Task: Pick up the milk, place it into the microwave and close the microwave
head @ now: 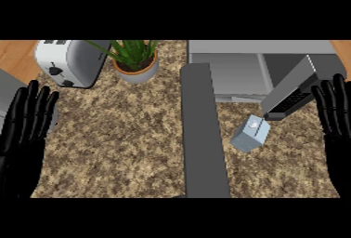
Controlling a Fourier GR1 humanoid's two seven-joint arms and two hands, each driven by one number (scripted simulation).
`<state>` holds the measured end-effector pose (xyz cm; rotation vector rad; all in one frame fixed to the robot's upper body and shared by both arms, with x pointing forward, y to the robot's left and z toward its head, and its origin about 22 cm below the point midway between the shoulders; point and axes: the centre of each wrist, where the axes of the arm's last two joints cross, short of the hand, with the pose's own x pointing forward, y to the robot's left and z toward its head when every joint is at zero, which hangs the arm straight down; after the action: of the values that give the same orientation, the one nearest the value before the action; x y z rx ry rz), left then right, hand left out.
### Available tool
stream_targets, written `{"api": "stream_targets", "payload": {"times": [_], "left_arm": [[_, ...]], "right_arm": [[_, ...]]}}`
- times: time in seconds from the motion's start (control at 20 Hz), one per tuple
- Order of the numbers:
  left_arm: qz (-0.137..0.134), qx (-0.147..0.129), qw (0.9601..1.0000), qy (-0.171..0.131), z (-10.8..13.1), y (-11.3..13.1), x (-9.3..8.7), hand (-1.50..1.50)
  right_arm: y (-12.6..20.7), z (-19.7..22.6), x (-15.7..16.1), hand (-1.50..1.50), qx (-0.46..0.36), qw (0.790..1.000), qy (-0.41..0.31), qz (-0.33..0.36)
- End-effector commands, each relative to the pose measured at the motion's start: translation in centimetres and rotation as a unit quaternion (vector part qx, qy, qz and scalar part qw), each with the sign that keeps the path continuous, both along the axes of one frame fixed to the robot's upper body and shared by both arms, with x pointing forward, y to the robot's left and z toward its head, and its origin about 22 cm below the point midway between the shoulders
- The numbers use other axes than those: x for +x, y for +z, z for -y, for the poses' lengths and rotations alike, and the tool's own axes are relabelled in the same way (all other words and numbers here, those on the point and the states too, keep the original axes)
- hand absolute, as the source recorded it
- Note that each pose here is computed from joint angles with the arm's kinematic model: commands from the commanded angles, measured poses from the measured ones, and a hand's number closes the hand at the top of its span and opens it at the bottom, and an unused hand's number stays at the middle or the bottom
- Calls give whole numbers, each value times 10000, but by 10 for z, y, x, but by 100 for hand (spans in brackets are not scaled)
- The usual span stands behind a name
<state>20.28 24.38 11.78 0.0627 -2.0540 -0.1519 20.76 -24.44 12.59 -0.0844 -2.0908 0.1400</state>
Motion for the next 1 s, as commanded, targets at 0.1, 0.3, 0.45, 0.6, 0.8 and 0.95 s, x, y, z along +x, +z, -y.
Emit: {"api": "stream_targets", "payload": {"times": [0.1, 0.3, 0.45, 0.6, 0.8, 0.95], "left_arm": [[63, 10, 9998, -182, -4, -15, 18, -150], [-488, -627, 9968, -41, 12, -19, 28, -150], [-453, -628, 9970, 26, 5, -23, 27, -150], [-432, -651, 9969, 33, 5, -9, -4, -150], [-425, -522, 9977, 13, -2, -4, -6, -150], [-444, -604, 9972, -26, 5, -18, -18, -150]], "right_arm": [[17, -28, 38, -150, 11, 9997, -251, 51], [19, -57, 45, -150, 810, 9954, -246, -459], [15, -63, 53, -150, 917, 9938, -429, -459], [3, -61, 54, -150, 825, 9937, -517, -552], [3, -33, 58, -150, 869, 9922, -621, -637], [-5, -50, 58, -150, 723, 9917, -769, -737]]}}
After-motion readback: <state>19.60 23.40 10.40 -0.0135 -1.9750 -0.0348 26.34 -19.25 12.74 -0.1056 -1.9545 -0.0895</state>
